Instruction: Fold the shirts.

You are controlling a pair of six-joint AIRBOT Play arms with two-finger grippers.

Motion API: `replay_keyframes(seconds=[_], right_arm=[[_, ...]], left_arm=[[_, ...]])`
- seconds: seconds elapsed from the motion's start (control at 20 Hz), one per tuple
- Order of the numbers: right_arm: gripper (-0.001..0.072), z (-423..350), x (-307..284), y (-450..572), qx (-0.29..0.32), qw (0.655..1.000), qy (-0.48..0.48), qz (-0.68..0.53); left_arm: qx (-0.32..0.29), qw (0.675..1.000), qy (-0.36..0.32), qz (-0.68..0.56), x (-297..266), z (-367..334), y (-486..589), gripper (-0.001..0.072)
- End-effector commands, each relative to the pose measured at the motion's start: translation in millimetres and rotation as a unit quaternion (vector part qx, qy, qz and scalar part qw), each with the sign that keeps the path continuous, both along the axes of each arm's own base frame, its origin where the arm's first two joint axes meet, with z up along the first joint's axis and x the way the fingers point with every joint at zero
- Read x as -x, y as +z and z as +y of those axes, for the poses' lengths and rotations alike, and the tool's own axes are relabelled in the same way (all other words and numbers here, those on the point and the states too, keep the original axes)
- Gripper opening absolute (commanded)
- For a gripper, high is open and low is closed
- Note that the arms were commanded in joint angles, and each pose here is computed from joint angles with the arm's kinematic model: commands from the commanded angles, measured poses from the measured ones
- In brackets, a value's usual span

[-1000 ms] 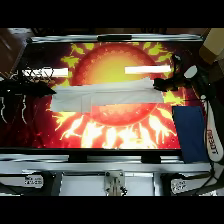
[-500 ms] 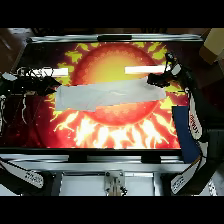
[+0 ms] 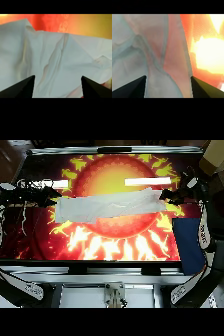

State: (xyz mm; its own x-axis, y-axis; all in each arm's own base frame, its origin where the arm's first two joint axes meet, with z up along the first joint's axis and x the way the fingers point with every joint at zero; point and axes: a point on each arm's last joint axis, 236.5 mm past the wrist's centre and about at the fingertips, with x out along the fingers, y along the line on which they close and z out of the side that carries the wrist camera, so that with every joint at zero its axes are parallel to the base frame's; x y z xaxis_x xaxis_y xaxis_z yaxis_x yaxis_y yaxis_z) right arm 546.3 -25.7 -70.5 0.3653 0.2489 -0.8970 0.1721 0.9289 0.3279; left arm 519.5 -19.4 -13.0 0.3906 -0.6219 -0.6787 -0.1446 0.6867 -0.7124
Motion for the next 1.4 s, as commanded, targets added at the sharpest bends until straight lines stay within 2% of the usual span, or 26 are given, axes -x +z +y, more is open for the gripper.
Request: replay_keyframes(seconds=[0.0, 0.1, 0.3, 0.65, 0.7, 0.75, 0.8, 0.85, 0.95, 1.0, 1.05, 1.1, 1.2, 1.35], right_arm=[[0.0656, -10.7, 4.7, -14.2, -0.063, 0.997, -0.048, 0.025], [0.0656, -4.5, 5.0, -24.7, -0.075, 0.995, -0.052, 0.035], [0.0656, 38.4, 0.4, -34.7, -0.142, 0.988, -0.037, 0.042], [0.0651, 109.1, -2.7, -30.3, -0.158, 0.987, 0.013, 0.035], [0.0624, 120.8, -4.8, -27.3, -0.166, 0.985, 0.015, 0.03], [0.046, 130.0, -5.5, -23.6, -0.176, 0.984, 0.019, 0.028], [0.0179, 136.2, -5.3, -18.3, -0.18, 0.983, 0.025, 0.028], [0.0045, 138.1, -3.6, -9.0, -0.184, 0.982, 0.033, 0.029], [0.0044, 139.7, -0.9, 18.9, -0.182, 0.982, 0.049, 0.014], [0.0043, 140.1, 1.3, 39.5, -0.178, 0.982, 0.059, 0.0], [0.0043, 141.1, 4.1, 61.3, -0.177, 0.982, 0.067, -0.014], [0.0043, 143.3, 9.0, 86.5, -0.177, 0.981, 0.077, -0.028], [0.0043, 147.6, 26.1, 135.3, -0.175, 0.978, 0.098, -0.05], [0.0043, 149.9, 60.8, 197.4, -0.164, 0.977, 0.114, -0.069]], left_arm=[[0.006, 1.0, -0.027, 0.005, 10.9, -6.3, 8.1, 0.072], [0.005, 1.0, -0.03, -0.001, 11.1, -9.5, 13.3, 0.072], [-0.01, 0.998, -0.061, -0.033, 12.2, -24.5, 29.6, 0.072], [-0.018, 0.992, -0.112, -0.061, 18.7, -66.4, 48.1, 0.072], [-0.018, 0.991, -0.121, -0.061, 20.4, -75.4, 48.0, 0.0719], [-0.017, 0.989, -0.131, -0.061, 22.4, -85.6, 48.1, 0.0707], [-0.016, 0.988, -0.141, -0.061, 24.7, -96.0, 48.0, 0.065], [-0.016, 0.987, -0.15, -0.061, 27.3, -105.2, 48.0, 0.0534], [-0.007, 0.983, -0.175, -0.057, 36.0, -128.7, 49.5, 0.0254], [-0.002, 0.98, -0.189, -0.057, 40.7, -143.8, 50.8, 0.0156], [0.01, 0.978, -0.203, -0.057, 46.5, -161.5, 53.8, 0.0092], [0.041, 0.973, -0.223, -0.055, 57.5, -186.5, 62.0, 0.0045], [0.084, 0.955, -0.274, -0.071, 81.1, -234.8, 78.0, 0.0035], [0.078, 0.951, -0.286, -0.083, 90.2, -279.4, 72.9, 0.0035]])
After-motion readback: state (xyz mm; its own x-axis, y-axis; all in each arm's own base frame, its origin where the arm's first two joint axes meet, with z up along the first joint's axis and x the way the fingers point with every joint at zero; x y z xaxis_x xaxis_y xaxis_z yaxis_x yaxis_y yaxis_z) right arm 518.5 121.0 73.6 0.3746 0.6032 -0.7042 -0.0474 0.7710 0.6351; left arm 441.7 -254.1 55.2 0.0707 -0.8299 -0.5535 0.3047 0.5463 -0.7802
